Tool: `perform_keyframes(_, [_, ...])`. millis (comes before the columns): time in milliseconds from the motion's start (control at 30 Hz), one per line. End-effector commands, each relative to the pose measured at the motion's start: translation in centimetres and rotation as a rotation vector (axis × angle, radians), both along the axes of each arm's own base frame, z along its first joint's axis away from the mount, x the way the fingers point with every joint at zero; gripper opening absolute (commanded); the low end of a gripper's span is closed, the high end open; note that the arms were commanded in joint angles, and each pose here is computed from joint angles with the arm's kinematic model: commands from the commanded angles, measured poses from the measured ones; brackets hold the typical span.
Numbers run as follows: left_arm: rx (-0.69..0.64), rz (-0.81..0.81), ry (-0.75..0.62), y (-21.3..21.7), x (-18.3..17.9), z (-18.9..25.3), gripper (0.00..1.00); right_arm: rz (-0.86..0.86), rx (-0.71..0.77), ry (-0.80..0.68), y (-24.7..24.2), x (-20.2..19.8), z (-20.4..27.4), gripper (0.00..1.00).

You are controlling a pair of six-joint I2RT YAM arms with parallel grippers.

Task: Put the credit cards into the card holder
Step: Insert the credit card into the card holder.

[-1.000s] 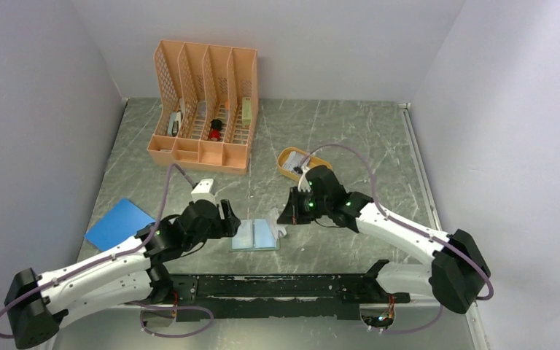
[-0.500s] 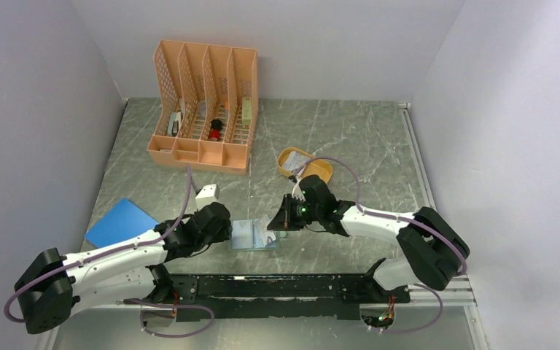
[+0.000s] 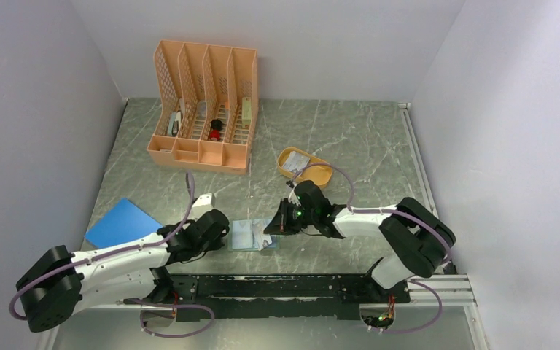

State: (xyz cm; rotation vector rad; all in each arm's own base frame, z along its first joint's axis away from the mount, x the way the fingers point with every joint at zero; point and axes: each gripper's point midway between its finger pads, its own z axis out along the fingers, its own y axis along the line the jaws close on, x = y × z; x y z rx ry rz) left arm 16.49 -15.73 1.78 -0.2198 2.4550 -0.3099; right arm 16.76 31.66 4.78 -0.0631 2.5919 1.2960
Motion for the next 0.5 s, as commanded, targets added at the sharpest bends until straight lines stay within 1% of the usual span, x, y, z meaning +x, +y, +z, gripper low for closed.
perform_keyframes(0, [-0.021,0.007,0.012,-0.28,-0.01,-0.43,0.10,-0.005,0.022,-0.015,0.77,0.25,0.13,0.00])
perform_keyframes(467, [-0.033,-0.006,0.023,-0.34,-0.40,-0.70,0.07,-0.007,0.031,0.018,1.56,0.06,-0.69,0.00])
